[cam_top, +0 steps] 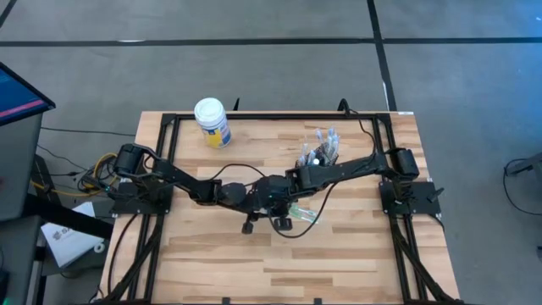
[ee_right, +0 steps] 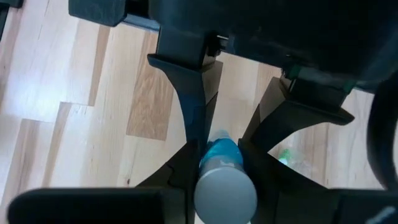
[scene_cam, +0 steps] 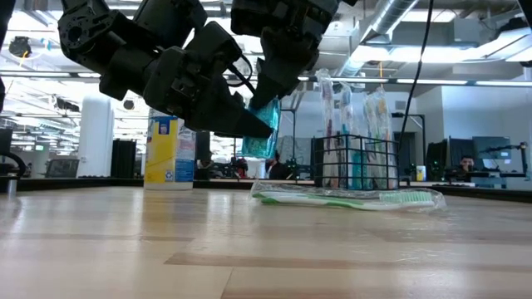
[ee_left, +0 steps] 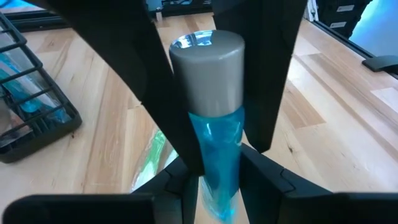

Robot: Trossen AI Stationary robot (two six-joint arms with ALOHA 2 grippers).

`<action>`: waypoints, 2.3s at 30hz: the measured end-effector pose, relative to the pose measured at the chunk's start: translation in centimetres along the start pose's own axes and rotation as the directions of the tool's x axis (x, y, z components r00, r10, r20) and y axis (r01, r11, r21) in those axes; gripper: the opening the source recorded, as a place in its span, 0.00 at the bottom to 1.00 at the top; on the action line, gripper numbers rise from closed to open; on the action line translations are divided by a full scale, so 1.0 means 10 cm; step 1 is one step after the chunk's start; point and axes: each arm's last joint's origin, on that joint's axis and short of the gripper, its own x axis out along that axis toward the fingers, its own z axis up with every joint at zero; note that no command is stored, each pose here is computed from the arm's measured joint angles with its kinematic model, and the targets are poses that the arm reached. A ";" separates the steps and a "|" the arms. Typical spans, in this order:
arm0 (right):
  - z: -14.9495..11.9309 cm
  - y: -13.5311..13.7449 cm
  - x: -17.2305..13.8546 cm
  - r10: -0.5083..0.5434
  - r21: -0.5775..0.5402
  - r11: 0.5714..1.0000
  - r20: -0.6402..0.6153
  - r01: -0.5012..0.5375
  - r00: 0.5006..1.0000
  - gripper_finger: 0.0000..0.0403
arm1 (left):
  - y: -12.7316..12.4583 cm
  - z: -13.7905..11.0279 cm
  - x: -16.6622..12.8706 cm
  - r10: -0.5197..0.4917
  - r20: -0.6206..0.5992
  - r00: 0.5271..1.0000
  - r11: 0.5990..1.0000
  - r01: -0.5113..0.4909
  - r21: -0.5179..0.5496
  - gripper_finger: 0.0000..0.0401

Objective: Pick & Place toothbrushing station
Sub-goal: Put the blue mouthwash into the mesh organizer

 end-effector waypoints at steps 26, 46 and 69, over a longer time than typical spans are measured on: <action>-0.07 -0.02 -0.33 -0.032 0.023 0.999 -0.052 0.033 0.998 0.20 | 0.00 -0.02 -0.01 -0.001 -0.016 1.000 1.000 0.001 -0.001 0.24; -0.48 -0.13 -1.16 -0.187 0.264 0.936 -0.191 0.233 0.964 0.20 | 0.00 -0.04 0.00 -0.002 -0.035 0.999 1.000 0.002 -0.004 0.24; -1.27 -0.79 -1.49 -0.354 0.565 0.734 -0.157 0.378 0.922 0.20 | 0.00 -0.04 0.00 -0.003 -0.032 0.999 1.000 0.002 -0.005 0.24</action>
